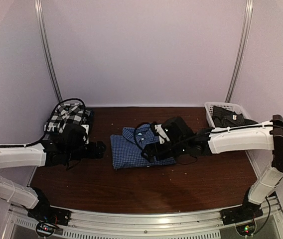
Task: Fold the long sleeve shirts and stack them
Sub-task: Rotate the square-folded shirt at the center of the board, then move the square-folded shirt to the center of the board, then pick up the square-folded shirt from the center of the board, then place the square-folded shirt on the square-folded shirt, then reset both arms
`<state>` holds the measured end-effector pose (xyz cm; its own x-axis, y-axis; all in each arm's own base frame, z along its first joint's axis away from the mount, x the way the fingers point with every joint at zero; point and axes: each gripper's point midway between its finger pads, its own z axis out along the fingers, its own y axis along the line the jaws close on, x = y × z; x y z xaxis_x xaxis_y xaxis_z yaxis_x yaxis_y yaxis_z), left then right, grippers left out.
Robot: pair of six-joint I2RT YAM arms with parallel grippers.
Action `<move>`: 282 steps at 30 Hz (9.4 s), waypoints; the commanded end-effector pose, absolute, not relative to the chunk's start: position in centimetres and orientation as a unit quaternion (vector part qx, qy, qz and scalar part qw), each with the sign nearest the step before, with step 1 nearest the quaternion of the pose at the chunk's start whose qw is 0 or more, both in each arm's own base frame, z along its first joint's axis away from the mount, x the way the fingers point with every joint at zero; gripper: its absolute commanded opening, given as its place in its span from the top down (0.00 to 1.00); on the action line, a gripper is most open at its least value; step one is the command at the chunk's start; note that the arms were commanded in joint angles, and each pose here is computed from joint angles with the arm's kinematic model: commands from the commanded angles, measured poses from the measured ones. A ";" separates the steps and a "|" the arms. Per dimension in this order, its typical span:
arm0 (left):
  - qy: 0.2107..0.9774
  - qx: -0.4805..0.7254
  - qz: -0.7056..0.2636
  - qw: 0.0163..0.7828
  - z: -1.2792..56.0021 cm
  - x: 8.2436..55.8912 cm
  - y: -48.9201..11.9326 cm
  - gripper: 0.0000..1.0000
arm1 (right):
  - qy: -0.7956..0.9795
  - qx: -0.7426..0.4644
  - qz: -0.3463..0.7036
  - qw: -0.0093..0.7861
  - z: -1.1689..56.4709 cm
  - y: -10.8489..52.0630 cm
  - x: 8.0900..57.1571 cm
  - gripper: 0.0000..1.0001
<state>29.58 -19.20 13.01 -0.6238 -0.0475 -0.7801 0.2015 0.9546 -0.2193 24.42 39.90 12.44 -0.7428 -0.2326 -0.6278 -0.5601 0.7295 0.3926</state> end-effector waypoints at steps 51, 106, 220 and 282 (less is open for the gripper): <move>0.912 0.097 -0.140 0.373 10.2 39.5 -23.5 0.17 | 0.929 0.004 0.137 0.344 8.5 17.9 32.5 0.28; 0.967 0.023 -0.112 0.228 -0.7 38.6 -21.0 0.86 | 0.919 -0.062 0.218 0.322 6.7 22.8 30.2 0.28; 0.852 0.028 -0.263 0.452 22.3 47.4 -12.4 1.00 | 0.795 -0.088 0.464 0.380 21.8 39.5 48.6 1.00; 0.772 0.108 -0.399 0.483 23.0 46.0 -19.7 0.39 | 0.821 -0.032 0.323 0.469 21.0 22.8 40.5 0.23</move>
